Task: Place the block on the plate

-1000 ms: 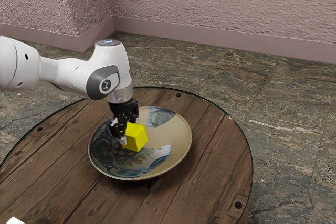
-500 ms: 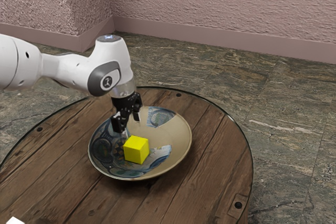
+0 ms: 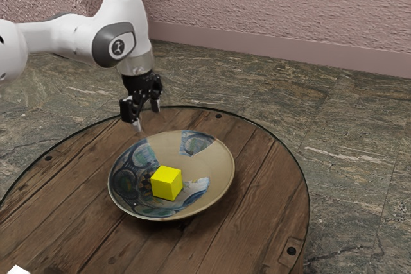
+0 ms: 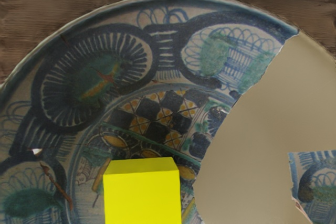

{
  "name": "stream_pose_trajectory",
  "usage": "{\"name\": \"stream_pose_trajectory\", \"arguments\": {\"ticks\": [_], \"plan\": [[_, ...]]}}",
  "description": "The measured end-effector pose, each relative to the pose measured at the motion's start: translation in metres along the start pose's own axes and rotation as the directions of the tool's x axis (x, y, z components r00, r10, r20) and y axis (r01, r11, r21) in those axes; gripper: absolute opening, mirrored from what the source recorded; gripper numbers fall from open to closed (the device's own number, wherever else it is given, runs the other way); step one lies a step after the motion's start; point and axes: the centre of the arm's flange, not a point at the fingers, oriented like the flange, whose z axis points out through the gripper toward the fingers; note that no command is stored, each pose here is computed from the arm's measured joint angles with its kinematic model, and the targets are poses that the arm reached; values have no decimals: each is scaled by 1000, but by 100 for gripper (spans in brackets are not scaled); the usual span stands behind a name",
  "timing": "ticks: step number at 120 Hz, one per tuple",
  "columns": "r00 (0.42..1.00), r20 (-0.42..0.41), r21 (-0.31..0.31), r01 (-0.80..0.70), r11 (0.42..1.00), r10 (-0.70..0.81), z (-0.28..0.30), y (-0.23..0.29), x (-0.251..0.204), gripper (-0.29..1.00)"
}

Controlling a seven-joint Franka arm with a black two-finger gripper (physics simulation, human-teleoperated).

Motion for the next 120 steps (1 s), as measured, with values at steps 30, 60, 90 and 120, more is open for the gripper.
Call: {"name": "stream_pose_trajectory", "arguments": {"ticks": [30, 60, 90, 120], "plan": [[998, -4, 28, -55, 998, 55, -41, -17, 10, 70], [992, -28, 36, -125, 992, 126, -72, -18, 28, 70], [932, -97, 51, -346, 937, 350, -110, -17, 72, 70], [749, -105, 105, -646, 756, 655, -126, -21, 117, 70]]}}
